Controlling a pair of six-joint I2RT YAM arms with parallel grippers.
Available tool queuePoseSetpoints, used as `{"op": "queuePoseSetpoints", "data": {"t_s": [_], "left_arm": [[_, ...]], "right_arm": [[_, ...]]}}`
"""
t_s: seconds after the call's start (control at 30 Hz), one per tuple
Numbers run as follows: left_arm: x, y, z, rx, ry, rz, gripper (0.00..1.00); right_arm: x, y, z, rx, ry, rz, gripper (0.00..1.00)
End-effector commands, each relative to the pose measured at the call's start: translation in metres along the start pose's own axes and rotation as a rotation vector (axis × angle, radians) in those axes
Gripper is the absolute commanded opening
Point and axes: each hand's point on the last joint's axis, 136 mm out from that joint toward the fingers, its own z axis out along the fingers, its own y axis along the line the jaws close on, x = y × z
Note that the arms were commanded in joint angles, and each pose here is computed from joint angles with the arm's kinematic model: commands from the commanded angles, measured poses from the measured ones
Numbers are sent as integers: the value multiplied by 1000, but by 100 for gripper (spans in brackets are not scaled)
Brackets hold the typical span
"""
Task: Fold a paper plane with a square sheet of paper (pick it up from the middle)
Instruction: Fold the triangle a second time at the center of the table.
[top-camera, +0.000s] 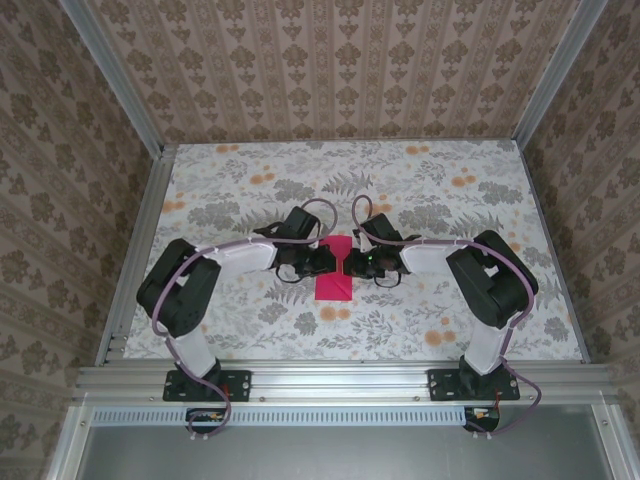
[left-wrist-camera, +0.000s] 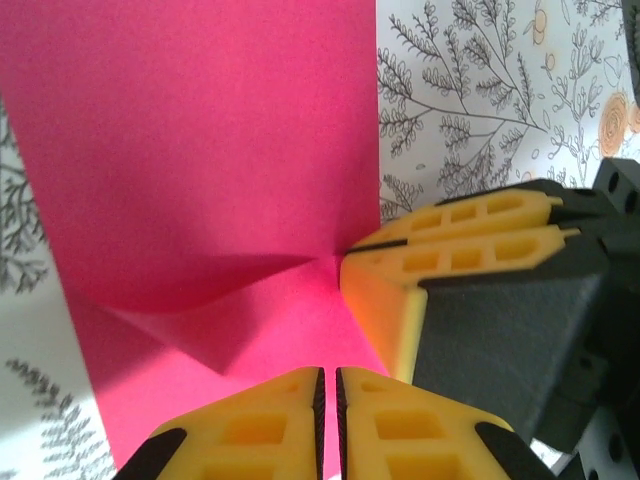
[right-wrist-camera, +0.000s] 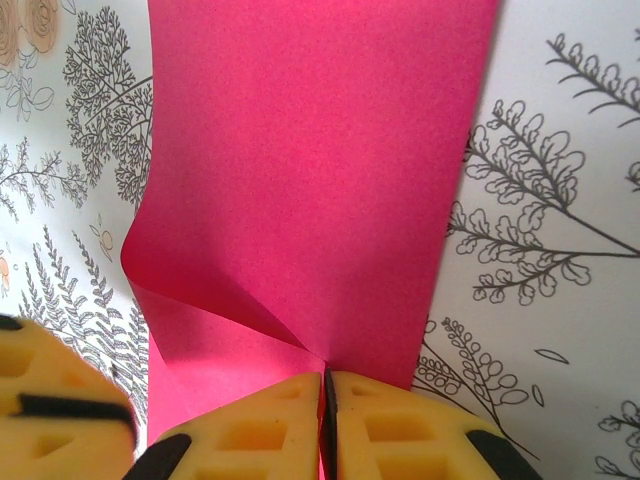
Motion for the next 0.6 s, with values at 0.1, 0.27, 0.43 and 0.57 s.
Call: {"op": "queuePoseSetpoints", "data": {"t_s": [0.1, 0.27, 0.43, 0.57], "left_arm": [[-8, 8, 11, -21, -7, -23, 14], [-5, 18, 15, -52, -2, -32, 14], [-1, 25, 20, -70, 12, -44, 14], [-1, 28, 22, -77, 16, -52, 14]], "right_arm": [[7, -24, 6, 97, 34, 23, 12], [9, -30, 5, 128, 42, 28, 11], [11, -33, 6, 143, 46, 27, 11], [12, -33, 6, 143, 49, 30, 11]]}}
